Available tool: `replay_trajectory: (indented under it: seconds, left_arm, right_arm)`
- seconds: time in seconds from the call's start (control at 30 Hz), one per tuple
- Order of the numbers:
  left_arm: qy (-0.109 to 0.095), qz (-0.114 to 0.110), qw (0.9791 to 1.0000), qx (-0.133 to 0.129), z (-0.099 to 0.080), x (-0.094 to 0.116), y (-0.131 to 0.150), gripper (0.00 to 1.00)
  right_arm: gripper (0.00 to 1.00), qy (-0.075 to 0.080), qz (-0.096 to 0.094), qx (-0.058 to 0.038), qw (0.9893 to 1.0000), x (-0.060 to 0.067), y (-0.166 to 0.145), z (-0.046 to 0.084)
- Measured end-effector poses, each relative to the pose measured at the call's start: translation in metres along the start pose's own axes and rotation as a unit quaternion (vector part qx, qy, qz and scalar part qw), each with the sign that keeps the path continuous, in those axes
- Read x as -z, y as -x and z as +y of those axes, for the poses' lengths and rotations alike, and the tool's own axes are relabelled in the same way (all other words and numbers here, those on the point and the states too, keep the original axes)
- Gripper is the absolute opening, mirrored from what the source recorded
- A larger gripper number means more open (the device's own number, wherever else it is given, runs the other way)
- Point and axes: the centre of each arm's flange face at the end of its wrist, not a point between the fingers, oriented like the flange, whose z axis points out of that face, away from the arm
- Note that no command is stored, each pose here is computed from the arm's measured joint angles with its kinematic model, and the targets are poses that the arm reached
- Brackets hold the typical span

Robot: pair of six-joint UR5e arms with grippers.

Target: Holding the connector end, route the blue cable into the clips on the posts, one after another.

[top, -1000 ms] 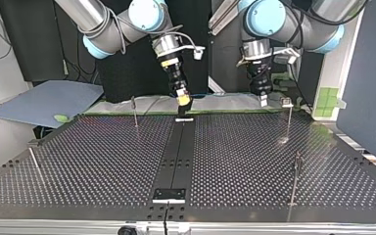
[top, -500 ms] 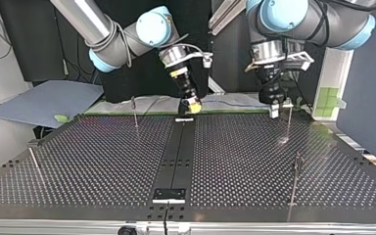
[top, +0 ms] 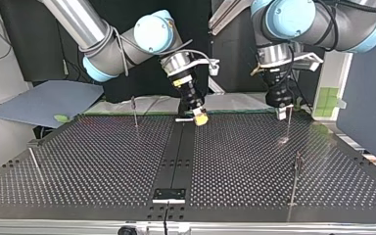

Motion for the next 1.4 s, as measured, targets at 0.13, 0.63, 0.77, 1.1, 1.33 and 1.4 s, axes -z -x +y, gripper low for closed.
replay_trajectory:
  seconds: [0.13,0.63,0.77,1.1,1.33,1.4]
  left_arm:
    - [0.004,-0.005,1.0,0.002,-0.001,-0.007,0.011,0.0]
    - [0.014,-0.022,0.9996,0.01,0.002,-0.024,0.042,0.0]
    - [0.019,-0.025,0.9994,0.01,0.001,-0.03,0.055,0.0]
    - [0.026,-0.034,0.999,0.009,0.008,-0.041,0.071,0.0]
    - [0.032,-0.045,0.9984,0.009,0.012,-0.056,0.083,0.0]
    - [0.032,-0.046,0.9984,0.008,0.013,-0.06,0.086,0.0]
  right_arm:
    - [0.0,-0.009,0.016,-0.001,0.9998,-0.006,-0.017,-0.007]
    - [0.0,-0.03,0.082,-0.0167,0.996,-0.031,-0.08,-0.019]
    - [0.0,-0.038,0.089,-0.0238,0.995,-0.037,-0.086,-0.022]
    - [0.0,-0.054,0.082,-0.0383,0.9945,-0.048,-0.072,-0.033]
    - [0.0,-0.056,0.089,-0.0462,0.9934,-0.052,-0.078,-0.035]
    - [0.0,-0.058,0.091,-0.0481,0.9929,-0.053,-0.08,-0.036]
